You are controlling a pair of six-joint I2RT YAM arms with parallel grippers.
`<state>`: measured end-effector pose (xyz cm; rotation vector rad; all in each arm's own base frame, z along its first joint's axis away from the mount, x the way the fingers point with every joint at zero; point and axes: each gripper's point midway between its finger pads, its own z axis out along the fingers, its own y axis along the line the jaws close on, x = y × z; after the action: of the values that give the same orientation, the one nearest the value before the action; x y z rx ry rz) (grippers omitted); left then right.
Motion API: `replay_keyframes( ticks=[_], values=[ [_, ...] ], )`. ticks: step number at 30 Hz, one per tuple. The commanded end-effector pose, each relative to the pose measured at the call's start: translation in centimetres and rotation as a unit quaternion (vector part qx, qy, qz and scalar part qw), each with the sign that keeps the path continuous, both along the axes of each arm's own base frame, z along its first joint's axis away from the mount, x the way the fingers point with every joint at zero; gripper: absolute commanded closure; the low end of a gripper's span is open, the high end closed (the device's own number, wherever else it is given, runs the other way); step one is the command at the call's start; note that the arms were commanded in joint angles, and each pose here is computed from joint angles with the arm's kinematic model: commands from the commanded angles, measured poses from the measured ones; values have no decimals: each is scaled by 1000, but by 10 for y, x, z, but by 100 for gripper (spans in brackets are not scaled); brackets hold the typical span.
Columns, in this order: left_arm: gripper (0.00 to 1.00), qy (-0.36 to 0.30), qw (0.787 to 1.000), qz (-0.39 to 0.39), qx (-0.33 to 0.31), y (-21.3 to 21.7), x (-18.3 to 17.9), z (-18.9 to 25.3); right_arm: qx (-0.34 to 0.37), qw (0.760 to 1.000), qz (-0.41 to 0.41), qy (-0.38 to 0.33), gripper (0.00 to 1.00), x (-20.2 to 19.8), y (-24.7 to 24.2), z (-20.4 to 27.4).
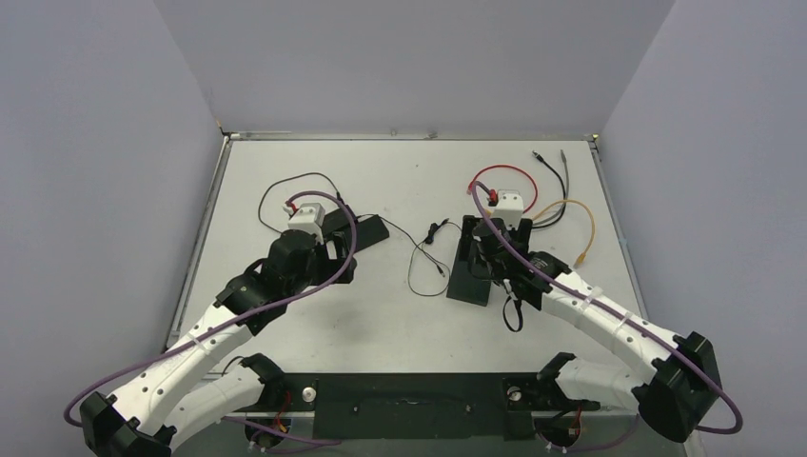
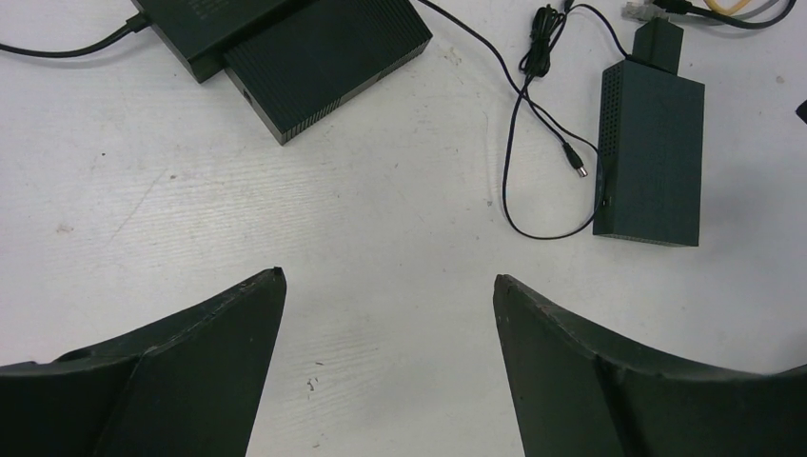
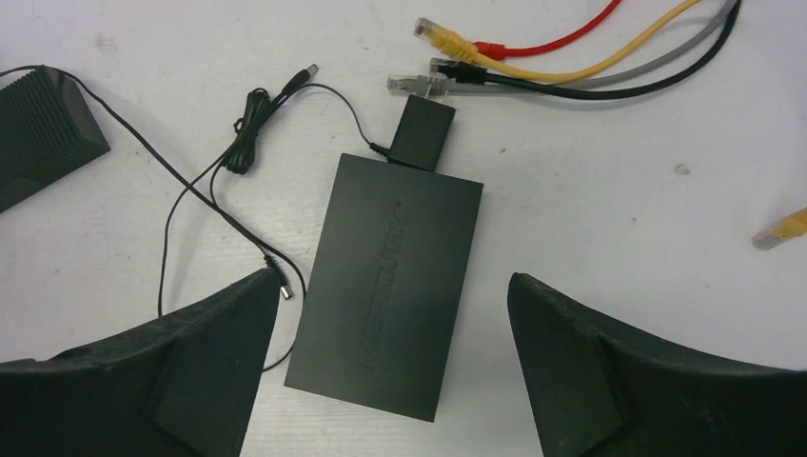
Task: Insert the plug into the switch port
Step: Pick up the power from the center of the board.
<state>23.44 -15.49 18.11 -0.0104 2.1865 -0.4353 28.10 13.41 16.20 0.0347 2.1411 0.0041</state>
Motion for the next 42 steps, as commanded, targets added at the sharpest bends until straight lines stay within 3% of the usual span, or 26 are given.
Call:
replay_keyframes(
  ticks=[1,18,35,42],
  values=[
    [22,-18,1000,5,-19,-3,5,6,90,996,5,-14,15,23,37,16],
    [21,-11,999,-1,-33,-2,-2,-3,161,986,-43,28,24,87,104,-32],
    [21,-1,999,-7,-35,-2,-6,-10,167,980,-78,79,40,116,127,-101],
    [21,2,999,-4,-33,1,-7,-12,161,979,-81,91,55,121,132,-118]
  ],
)
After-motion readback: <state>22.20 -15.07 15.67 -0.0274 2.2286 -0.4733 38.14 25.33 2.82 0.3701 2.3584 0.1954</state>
